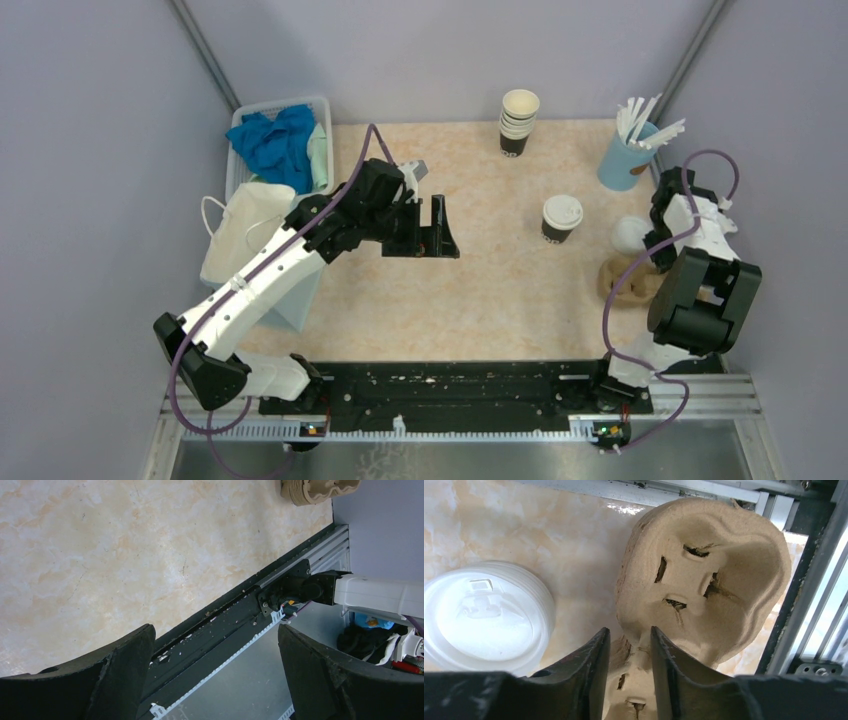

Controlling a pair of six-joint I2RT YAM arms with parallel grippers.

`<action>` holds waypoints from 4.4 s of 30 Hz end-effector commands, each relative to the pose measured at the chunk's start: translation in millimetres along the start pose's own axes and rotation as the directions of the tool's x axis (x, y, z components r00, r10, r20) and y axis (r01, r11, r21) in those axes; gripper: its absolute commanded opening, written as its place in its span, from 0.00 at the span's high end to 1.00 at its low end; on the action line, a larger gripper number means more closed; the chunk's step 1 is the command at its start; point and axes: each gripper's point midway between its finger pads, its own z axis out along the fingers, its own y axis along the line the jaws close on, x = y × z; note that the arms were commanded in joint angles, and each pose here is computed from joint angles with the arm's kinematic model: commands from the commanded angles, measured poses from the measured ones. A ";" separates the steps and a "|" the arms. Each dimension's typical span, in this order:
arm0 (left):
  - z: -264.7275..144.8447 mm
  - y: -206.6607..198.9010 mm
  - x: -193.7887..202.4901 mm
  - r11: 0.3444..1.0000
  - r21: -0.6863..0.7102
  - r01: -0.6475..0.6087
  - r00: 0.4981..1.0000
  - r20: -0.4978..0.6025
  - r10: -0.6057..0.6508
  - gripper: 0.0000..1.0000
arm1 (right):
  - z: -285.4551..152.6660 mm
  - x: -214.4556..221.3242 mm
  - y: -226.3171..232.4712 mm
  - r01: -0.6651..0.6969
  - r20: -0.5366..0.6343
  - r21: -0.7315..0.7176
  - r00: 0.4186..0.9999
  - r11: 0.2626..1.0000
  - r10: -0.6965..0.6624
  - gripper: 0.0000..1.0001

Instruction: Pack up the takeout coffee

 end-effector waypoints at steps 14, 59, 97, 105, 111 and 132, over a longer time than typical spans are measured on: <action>-6.7 -8.7 -4.9 0.999 0.045 -0.013 0.999 0.030 0.012 0.02 | -9.6 -8.9 -1.2 -0.021 0.039 -0.037 0.999 0.999 0.023 0.80; -6.8 -7.6 -5.4 0.999 0.040 -0.015 0.999 0.032 0.014 0.02 | -8.8 -7.8 0.8 -0.023 0.032 -0.045 0.999 0.999 0.025 0.88; -3.7 -9.1 -7.5 0.999 0.045 -0.004 0.999 0.034 0.002 0.02 | -18.4 -15.1 -10.5 0.012 0.052 -0.012 0.999 1.000 -0.012 1.00; -1.0 -9.4 -7.3 0.999 0.052 0.002 0.999 0.034 -0.004 0.02 | -30.4 -18.3 -20.9 0.048 0.064 -0.012 0.997 0.999 -0.048 1.00; 0.4 -9.4 -6.6 0.998 0.057 0.009 0.999 0.035 -0.011 0.02 | -39.4 -23.8 -16.4 0.092 0.108 -0.049 0.990 0.995 -0.086 1.00; 17.9 -2.9 -37.0 0.964 -0.010 -0.266 0.962 0.052 0.266 0.02 | -35.3 -22.4 -2.5 0.473 0.184 -0.012 0.867 0.881 -0.463 0.88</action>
